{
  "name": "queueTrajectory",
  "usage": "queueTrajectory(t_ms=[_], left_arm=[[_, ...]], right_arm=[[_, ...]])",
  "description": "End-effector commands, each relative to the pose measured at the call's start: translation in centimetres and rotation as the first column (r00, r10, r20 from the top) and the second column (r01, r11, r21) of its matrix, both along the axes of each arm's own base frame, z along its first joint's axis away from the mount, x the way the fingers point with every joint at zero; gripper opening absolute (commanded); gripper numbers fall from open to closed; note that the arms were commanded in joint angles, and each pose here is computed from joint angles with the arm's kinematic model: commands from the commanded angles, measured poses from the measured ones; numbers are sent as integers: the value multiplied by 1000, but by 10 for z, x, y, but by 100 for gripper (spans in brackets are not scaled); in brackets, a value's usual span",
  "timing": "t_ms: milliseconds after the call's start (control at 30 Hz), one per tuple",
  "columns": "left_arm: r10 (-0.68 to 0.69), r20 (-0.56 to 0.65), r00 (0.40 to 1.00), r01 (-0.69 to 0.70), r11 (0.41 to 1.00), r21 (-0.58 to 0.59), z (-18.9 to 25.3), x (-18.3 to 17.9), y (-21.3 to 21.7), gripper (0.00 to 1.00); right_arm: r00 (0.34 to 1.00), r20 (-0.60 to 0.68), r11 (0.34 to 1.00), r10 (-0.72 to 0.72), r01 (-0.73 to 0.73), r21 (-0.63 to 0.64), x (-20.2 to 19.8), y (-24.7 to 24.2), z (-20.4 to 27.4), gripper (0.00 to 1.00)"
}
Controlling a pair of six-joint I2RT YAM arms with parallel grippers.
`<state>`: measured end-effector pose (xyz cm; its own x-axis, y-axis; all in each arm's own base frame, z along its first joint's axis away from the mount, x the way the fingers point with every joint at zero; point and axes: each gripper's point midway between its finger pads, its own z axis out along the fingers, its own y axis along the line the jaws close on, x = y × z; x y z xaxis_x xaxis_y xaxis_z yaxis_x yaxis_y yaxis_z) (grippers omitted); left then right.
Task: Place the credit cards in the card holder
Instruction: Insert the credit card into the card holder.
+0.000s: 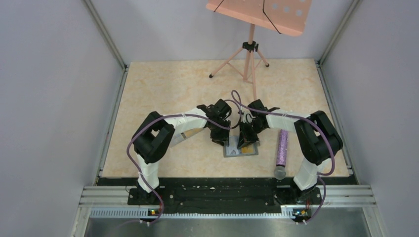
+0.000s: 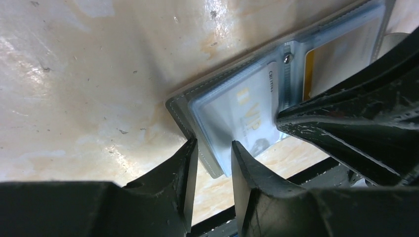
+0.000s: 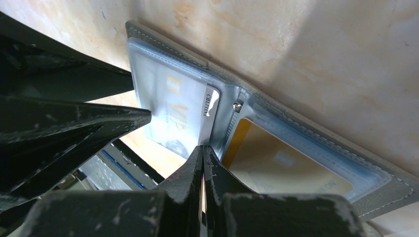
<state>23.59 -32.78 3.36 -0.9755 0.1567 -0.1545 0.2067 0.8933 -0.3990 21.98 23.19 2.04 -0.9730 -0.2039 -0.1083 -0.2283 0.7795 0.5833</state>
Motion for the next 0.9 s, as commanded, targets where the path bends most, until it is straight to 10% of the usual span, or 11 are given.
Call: queueTrajectory(t_ms=[0, 233, 600, 867], left_arm=[[-25, 12, 1000, 26, 999, -37, 7, 5, -13, 35], [-33, 18, 999, 34, 998, -50, 10, 6, -15, 15], [-48, 28, 998, 49, 998, -31, 14, 6, -14, 25], [-67, 44, 997, 69, 996, -53, 21, 7, -22, 5]], right_arm=[[1000, 11, 1000, 3, -3, 22, 4, 6, 0, 0], [1000, 13, 1000, 3, -3, 23, 4, 6, 0, 0], [1000, 14, 1000, 0, 0, 23, 5, 6, 1, 0], [1000, 13, 999, -2, 2, 35, 6, 8, 3, 0]])
